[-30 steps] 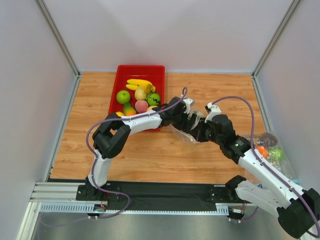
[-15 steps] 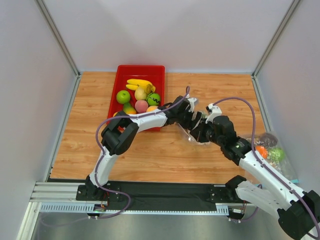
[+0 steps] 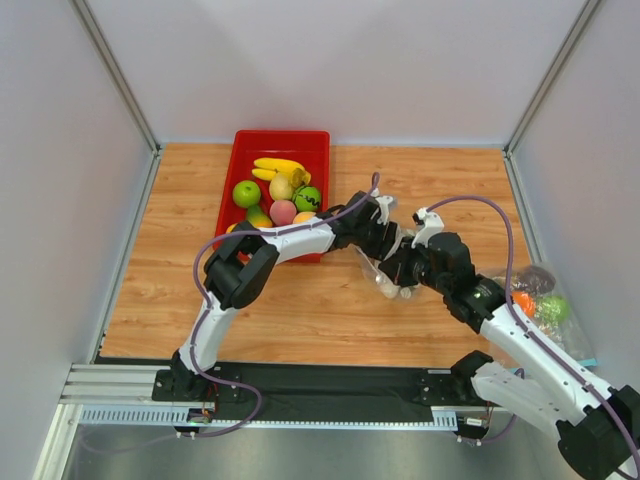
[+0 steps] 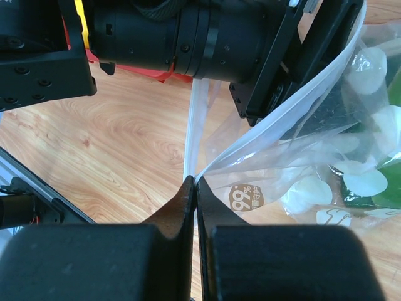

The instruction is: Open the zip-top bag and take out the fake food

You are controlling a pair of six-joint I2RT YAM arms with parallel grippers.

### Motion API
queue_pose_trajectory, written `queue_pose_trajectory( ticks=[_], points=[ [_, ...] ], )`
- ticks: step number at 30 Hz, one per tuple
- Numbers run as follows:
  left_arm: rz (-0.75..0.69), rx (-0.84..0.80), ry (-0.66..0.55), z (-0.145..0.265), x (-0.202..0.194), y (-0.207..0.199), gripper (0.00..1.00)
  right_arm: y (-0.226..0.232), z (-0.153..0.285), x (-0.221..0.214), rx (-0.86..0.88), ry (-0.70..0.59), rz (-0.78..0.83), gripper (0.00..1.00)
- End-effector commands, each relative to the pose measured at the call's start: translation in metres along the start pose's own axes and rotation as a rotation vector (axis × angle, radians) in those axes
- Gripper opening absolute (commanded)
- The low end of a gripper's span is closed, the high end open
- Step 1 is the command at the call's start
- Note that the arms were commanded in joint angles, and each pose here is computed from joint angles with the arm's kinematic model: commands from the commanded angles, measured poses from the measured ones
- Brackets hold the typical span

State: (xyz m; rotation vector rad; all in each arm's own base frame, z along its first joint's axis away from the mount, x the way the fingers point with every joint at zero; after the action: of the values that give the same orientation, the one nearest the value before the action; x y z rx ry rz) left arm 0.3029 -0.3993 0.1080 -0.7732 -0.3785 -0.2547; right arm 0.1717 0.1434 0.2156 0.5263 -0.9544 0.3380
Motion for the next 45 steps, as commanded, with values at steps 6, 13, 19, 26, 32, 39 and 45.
queue_pose_trajectory(
  ticks=[6, 13, 19, 26, 32, 39, 45],
  points=[
    [-0.057, -0.014, -0.018, 0.046, -0.002, -0.011, 0.35, -0.007, 0.009, 0.003, -0.084, -0.021, 0.049, 0.0],
    [-0.087, -0.077, -0.108, 0.086, 0.006, -0.033, 0.33, -0.01, 0.008, 0.001, -0.113, -0.008, 0.049, 0.0],
    [-0.111, -0.118, -0.18, 0.105, 0.009, -0.041, 0.33, -0.013, 0.003, -0.003, -0.137, 0.007, 0.043, 0.0],
    [-0.146, -0.189, -0.235, 0.125, 0.013, -0.054, 0.34, -0.018, -0.001, -0.008, -0.172, 0.048, 0.047, 0.0],
    [-0.139, -0.147, -0.303, 0.14, 0.026, -0.048, 0.33, -0.012, 0.0, -0.009, -0.103, 0.06, 0.053, 0.0],
    [-0.127, -0.116, -0.375, 0.148, 0.041, -0.045, 0.33, -0.006, -0.002, -0.019, -0.025, 0.109, 0.031, 0.0],
    [-0.112, -0.159, -0.391, 0.162, 0.05, -0.047, 0.33, -0.011, -0.004, -0.027, -0.062, 0.144, 0.032, 0.0]
  ],
)
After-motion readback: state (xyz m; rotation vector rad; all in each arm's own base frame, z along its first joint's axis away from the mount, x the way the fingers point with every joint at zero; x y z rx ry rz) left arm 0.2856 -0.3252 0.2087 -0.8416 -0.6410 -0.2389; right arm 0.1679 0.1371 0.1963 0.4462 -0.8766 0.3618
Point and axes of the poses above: each gripper's point midway between its finger pads, its own z axis back along the fingers, its own y axis along the line the jaws close on, x = y × z, the point moved 9 cm from there along z, back along the fingers, and after that the axes turned 15 degrees about z, right-handed, at the moved point
